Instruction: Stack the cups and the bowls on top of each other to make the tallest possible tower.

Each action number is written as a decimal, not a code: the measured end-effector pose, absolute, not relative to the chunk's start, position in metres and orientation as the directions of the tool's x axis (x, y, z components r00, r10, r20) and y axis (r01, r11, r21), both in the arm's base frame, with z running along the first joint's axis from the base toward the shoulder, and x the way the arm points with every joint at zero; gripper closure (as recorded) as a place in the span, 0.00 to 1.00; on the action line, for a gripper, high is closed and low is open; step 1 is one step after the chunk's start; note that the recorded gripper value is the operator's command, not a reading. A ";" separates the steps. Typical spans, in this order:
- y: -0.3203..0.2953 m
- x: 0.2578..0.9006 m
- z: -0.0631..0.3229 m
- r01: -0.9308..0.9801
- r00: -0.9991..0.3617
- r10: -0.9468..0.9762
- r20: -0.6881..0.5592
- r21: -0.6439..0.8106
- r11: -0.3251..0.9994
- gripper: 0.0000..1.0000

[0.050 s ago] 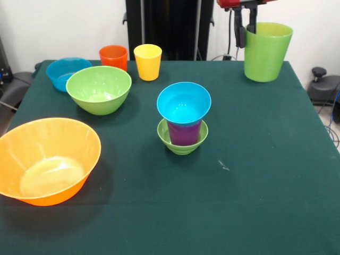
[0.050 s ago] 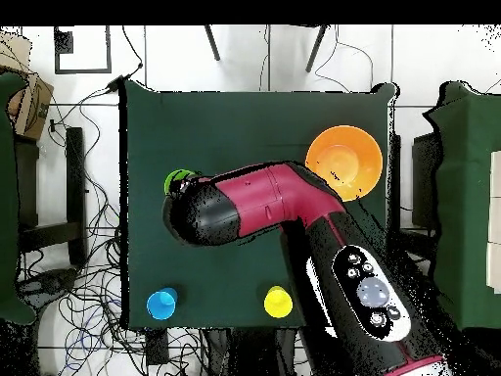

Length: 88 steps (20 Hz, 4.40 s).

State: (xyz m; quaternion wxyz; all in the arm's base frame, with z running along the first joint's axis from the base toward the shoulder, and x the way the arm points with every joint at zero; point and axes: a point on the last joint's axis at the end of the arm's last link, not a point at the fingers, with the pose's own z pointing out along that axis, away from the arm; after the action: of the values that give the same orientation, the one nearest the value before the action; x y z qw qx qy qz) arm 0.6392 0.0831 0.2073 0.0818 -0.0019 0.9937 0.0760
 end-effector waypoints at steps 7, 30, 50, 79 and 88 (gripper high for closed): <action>0.061 0.650 0.219 -0.028 -0.990 -0.007 -0.141 0.142 0.989 1.00; 0.016 0.670 0.220 -0.101 -0.983 -0.085 -0.162 0.098 0.990 1.00; 0.005 0.694 0.207 -0.100 -0.986 -0.084 -0.142 0.114 0.988 1.00; -0.039 0.699 0.186 -0.090 -0.990 -0.074 -0.118 0.137 0.986 1.00; -0.047 0.690 0.181 -0.097 -0.991 -0.084 -0.108 0.122 0.988 1.00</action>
State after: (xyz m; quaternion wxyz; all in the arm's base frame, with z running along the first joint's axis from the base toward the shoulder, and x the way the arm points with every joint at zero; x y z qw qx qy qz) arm 0.6901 -0.0471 0.1808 0.0513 -0.0456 0.9956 0.0634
